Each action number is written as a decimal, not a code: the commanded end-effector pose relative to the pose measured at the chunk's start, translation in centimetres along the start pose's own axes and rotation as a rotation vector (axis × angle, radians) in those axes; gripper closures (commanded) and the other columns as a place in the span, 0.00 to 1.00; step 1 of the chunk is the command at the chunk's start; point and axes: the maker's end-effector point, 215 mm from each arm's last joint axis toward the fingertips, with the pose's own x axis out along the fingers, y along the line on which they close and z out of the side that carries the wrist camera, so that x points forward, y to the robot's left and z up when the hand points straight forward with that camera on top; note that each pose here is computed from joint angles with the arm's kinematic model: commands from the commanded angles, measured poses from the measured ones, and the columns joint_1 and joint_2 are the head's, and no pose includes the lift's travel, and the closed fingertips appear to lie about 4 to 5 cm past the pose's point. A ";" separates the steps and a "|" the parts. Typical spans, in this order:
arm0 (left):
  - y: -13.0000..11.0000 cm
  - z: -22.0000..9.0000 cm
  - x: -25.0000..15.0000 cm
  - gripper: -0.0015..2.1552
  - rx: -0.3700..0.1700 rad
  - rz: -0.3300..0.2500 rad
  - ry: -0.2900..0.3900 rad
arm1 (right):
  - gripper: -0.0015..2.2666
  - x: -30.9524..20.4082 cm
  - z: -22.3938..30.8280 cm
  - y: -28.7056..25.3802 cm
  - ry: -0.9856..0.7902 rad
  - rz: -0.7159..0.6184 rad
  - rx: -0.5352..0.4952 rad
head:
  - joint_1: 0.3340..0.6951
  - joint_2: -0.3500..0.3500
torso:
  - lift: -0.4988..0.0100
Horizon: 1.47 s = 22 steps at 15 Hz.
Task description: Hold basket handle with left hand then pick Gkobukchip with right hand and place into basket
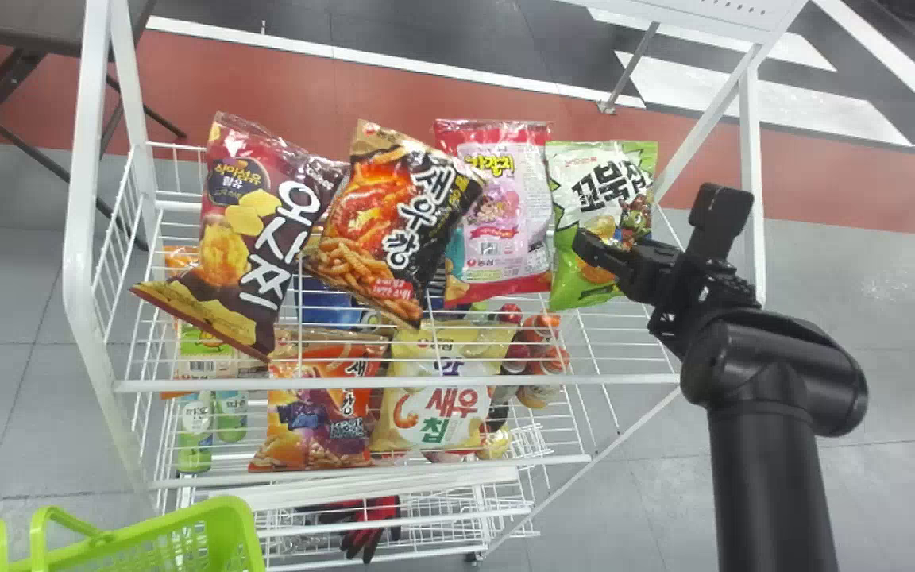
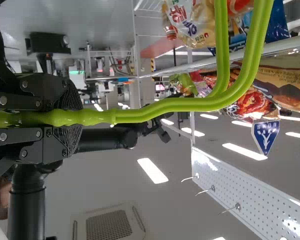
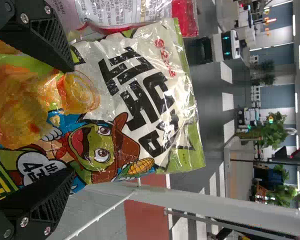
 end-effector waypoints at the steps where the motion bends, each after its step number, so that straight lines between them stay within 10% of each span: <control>1: 0.0 0.0 -0.1 1.00 -0.001 0.003 0.005 | 0.18 0.5 -0.1 0.2 0.015 -0.005 -0.021 | 1.00 0.00 | 0.98; 4: 0.0 0.1 -0.1 1.00 -0.001 0.002 0.005 | 0.97 0.4 -1.8 0.0 0.068 -0.027 -0.021 | 1.00 0.00 | 0.98; 22: 0.2 0.3 -0.4 1.00 -0.012 -0.003 -0.005 | 0.99 -7.0 3.8 0.3 -0.033 -0.121 -0.058 | 1.00 0.00 | 0.98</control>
